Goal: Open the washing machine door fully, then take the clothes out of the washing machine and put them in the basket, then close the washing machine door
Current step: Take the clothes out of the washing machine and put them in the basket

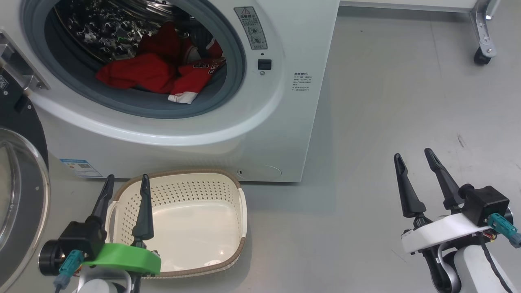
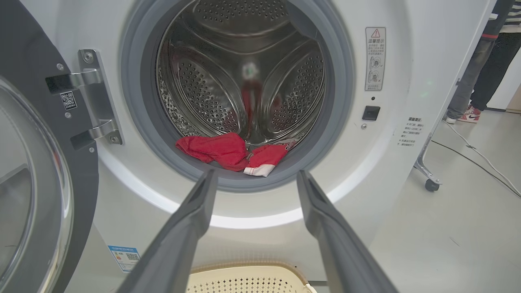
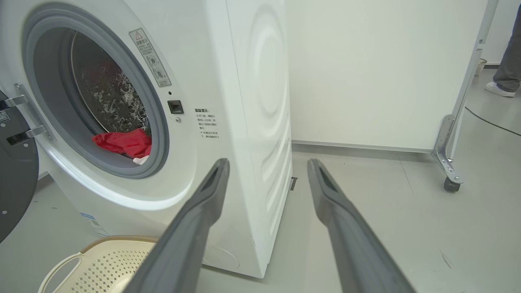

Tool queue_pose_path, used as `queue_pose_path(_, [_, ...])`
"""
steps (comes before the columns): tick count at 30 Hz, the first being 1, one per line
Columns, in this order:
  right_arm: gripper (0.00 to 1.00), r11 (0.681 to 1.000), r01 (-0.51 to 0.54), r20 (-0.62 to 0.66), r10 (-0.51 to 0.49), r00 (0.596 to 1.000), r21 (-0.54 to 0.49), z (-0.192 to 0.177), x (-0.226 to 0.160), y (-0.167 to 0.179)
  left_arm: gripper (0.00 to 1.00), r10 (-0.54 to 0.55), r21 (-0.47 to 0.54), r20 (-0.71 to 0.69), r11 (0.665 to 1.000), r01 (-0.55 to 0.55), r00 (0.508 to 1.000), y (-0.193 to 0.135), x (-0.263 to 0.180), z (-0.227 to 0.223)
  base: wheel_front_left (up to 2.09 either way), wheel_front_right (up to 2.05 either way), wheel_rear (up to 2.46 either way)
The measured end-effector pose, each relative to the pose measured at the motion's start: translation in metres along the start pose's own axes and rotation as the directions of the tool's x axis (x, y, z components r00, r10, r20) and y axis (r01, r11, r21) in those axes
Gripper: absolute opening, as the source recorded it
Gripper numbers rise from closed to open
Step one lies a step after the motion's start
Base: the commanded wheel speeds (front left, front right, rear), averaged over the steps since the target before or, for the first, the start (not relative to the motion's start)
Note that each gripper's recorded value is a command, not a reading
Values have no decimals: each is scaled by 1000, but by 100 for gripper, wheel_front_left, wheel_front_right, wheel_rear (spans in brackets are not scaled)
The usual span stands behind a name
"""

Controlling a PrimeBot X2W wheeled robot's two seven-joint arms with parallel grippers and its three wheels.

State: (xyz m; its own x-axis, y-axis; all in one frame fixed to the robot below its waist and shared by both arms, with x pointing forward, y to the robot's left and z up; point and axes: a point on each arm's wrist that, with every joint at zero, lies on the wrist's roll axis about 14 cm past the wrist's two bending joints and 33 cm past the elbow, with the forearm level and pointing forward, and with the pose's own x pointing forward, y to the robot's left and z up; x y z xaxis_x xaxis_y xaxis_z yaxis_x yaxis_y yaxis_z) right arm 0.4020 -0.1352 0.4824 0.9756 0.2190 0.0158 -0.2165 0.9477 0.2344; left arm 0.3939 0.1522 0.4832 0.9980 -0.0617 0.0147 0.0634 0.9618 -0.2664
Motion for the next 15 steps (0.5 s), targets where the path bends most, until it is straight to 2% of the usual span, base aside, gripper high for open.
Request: queue_pose_path(15, [100,1000,1,-3,-1,1000,-2,-1,0,0,100,-4,16,-10,1000,5,1000,-1,0,-3,0,0,0])
